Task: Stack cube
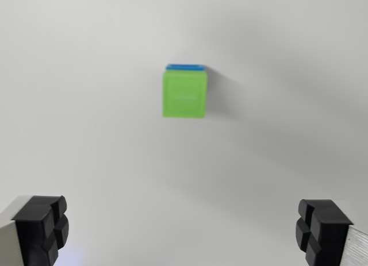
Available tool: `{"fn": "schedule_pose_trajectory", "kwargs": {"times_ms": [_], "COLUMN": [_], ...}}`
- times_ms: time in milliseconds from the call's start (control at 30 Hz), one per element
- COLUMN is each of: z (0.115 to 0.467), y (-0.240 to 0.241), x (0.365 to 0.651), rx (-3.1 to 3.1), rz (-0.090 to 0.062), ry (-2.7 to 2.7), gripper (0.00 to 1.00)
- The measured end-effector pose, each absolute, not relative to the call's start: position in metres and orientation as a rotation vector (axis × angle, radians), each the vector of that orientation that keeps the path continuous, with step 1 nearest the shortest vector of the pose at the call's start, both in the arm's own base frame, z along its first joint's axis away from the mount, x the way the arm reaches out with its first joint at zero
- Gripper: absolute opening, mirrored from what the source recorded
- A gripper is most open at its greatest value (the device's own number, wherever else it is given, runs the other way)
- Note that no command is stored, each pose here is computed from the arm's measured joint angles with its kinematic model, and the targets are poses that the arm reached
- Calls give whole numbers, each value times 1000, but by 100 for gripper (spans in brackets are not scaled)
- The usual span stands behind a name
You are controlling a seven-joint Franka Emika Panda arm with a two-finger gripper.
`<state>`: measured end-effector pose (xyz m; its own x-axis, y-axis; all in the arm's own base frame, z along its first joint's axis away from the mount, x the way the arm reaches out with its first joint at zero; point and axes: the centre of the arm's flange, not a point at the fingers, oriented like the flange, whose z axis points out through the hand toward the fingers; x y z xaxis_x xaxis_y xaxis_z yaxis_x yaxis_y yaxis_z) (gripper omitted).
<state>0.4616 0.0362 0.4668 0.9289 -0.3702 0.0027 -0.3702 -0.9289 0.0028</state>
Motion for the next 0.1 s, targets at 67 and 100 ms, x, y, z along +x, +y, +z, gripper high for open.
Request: {"fn": "schedule_pose_trajectory", "kwargs": {"times_ms": [67,100], "z": [467,467], "y": [36,36], "x": [462,462], "rx": [3082,3082], "rz": [3,3], "ry": [-592,-592], "gripper": [100,100]}}
